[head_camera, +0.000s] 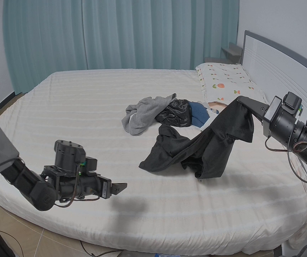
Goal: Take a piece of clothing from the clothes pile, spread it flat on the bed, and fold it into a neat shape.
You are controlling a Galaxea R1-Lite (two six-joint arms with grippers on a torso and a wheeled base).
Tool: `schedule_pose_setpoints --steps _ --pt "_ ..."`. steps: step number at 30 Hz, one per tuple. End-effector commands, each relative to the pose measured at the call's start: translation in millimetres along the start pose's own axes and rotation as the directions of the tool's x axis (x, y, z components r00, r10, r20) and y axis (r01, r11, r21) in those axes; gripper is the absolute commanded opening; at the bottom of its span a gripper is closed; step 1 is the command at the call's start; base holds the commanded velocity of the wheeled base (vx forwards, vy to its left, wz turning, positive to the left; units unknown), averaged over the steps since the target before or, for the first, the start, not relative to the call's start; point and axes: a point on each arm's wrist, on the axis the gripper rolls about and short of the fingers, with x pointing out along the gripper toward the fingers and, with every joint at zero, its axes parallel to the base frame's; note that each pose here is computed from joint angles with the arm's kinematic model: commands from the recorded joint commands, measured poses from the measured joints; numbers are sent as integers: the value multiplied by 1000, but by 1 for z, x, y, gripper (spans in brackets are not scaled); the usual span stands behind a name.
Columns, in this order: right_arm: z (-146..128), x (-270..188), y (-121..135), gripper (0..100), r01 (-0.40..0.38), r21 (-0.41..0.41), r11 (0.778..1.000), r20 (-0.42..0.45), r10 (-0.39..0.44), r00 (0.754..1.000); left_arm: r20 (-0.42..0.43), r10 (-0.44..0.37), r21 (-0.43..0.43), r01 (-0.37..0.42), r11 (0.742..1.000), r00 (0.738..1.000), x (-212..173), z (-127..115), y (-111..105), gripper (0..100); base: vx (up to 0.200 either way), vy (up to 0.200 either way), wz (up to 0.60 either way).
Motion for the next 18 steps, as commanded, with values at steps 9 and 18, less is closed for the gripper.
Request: schedule_pose_setpoints --steps 9,18 --pt "-3 4 24 0 -96 -2 995 -11 96 995 -34 -32 53 34 998 999 94 4 -22 100 0 0 0" --pt "3 9 26 0 -102 -1 995 6 102 995 -33 -50 95 53 994 998 126 24 -33 100 0 0 0"
